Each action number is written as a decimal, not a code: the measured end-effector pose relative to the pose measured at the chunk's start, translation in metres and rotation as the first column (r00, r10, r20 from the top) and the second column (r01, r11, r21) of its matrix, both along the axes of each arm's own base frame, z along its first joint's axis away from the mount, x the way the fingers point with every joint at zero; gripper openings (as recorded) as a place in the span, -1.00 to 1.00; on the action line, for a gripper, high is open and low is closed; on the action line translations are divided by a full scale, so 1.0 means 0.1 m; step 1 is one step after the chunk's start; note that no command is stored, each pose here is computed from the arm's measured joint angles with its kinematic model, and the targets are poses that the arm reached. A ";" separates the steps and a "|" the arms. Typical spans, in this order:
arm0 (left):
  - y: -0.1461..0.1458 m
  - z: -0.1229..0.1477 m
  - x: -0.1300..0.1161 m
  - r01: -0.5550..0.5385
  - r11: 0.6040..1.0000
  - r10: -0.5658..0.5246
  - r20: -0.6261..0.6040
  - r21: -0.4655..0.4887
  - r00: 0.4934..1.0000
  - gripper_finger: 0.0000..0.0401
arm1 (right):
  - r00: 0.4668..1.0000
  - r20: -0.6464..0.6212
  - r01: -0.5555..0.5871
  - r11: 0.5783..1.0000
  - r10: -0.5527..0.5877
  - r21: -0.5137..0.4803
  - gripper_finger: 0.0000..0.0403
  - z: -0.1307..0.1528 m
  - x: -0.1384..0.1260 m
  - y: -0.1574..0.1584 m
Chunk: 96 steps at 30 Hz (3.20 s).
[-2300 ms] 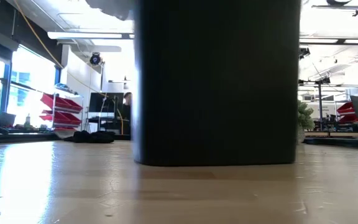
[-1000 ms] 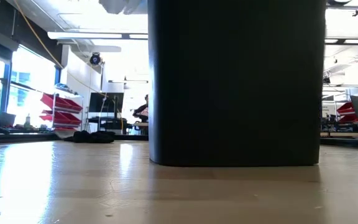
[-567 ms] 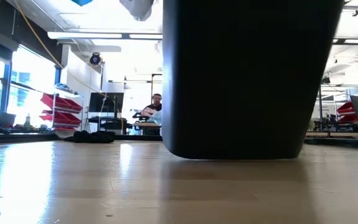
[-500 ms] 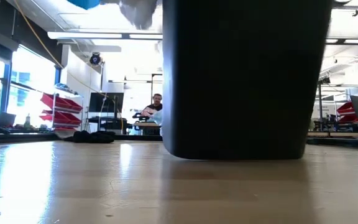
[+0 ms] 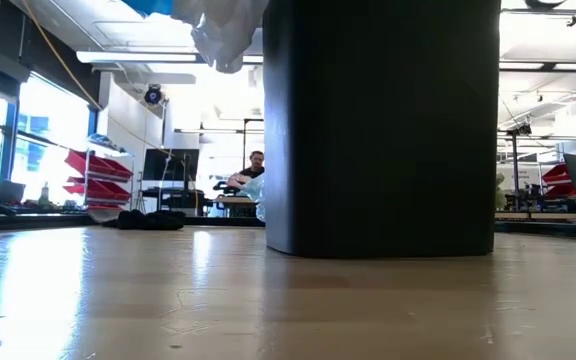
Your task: Place trash/remove bag and relplace
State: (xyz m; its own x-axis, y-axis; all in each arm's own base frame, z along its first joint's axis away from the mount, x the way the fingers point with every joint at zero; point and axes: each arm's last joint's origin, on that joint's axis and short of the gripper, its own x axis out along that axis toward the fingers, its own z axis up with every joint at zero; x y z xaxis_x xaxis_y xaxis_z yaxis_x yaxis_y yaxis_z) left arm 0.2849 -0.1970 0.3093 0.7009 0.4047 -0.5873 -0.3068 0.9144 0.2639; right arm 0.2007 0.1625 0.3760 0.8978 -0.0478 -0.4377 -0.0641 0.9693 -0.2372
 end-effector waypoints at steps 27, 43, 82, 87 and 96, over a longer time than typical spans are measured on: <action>-0.09 0.37 -0.22 0.076 0.971 -0.038 0.168 -0.225 0.985 -0.15 | 0.895 -0.428 0.094 0.992 -0.121 -0.085 -1.00 -0.64 0.01 0.15; 0.88 0.41 -0.18 -0.367 0.923 0.385 0.215 -0.120 0.898 -0.30 | 0.866 -0.007 0.493 0.852 -0.500 0.177 -1.00 -0.01 -0.46 -0.39; 1.05 -0.24 -0.43 -0.217 0.872 0.386 0.342 -0.439 0.857 -0.88 | 0.963 -0.219 0.200 0.959 -0.155 0.199 -1.00 -0.68 -0.34 -0.09; 0.93 -0.40 -0.21 -0.061 0.902 0.234 0.364 -0.427 0.901 -0.97 | 0.965 -0.101 0.249 0.966 -0.242 0.066 -1.00 -0.86 -0.13 -0.07; 0.91 -0.90 0.04 -0.161 0.896 0.281 0.249 -0.414 0.927 -1.00 | 0.898 -0.351 0.300 0.953 -0.266 0.047 -1.00 -1.31 0.08 -0.22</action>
State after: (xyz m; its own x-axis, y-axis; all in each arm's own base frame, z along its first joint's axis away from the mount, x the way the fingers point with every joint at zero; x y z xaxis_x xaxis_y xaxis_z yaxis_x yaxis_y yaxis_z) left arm 0.2891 -0.1060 0.2191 0.7838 0.3576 -0.5077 -0.5210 0.8236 -0.2242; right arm 0.2083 0.1408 0.2450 0.6513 -0.2194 -0.7264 0.1574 0.9755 -0.1535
